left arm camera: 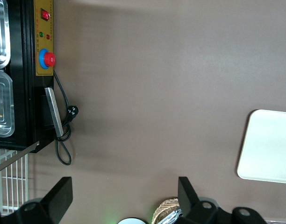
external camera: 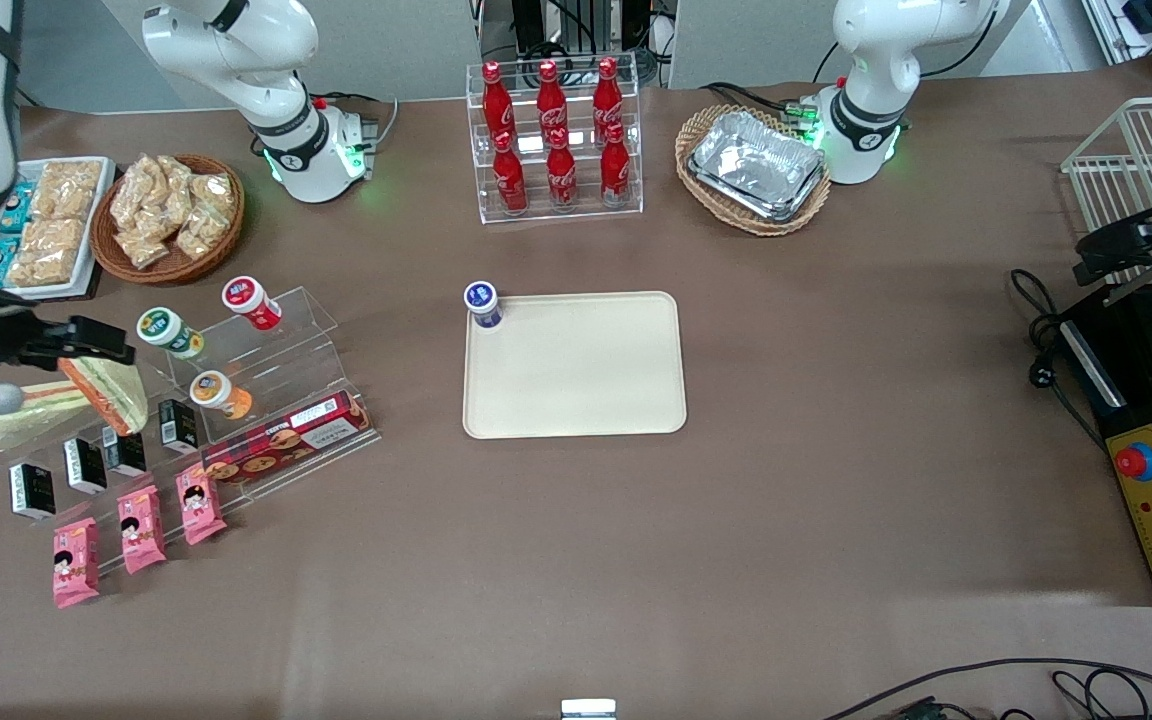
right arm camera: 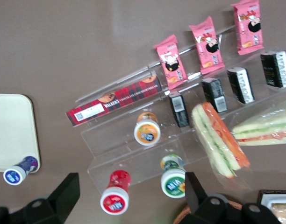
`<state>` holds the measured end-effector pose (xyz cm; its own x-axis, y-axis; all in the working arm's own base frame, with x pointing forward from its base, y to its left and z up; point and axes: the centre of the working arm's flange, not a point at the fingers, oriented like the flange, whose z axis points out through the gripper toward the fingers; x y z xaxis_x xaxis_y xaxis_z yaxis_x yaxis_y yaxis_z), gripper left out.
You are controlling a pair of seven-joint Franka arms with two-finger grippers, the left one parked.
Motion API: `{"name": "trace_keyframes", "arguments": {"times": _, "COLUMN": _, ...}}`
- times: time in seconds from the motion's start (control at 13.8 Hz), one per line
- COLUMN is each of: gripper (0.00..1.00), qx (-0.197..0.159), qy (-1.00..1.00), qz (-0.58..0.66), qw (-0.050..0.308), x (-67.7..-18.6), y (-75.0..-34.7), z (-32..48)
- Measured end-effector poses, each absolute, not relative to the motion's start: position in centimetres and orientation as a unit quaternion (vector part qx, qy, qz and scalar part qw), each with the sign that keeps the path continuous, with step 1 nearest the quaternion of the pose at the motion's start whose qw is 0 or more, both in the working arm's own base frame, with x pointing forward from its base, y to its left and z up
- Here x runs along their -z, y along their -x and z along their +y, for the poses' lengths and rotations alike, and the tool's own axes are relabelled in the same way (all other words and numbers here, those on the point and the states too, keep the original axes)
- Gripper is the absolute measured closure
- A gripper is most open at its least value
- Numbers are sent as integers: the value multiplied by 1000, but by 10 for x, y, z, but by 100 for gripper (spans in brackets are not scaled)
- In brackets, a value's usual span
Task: Place sandwich on tray
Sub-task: 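Move the right gripper over the wrapped sandwiches on the acrylic rack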
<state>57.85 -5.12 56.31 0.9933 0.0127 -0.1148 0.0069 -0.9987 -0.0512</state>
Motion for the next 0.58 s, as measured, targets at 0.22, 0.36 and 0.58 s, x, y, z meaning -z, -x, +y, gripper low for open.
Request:
{"name": "trace_keyframes", "arguments": {"times": 0.22, "gripper": 0, "qx": -56, "qy": 997, "qz": -52, "qw": 30, "x": -571, "y": -567, "z": -94}}
{"name": "trace_keyframes", "arguments": {"times": 0.36, "gripper": 0, "qx": -60, "qy": 993, "qz": -93, "qw": 35, "x": -570, "y": -561, "z": -118}}
{"name": "trace_keyframes", "arguments": {"times": 0.58, "gripper": 0, "qx": -62, "qy": 985, "qz": -155, "qw": 38, "x": -567, "y": -556, "z": -138}}
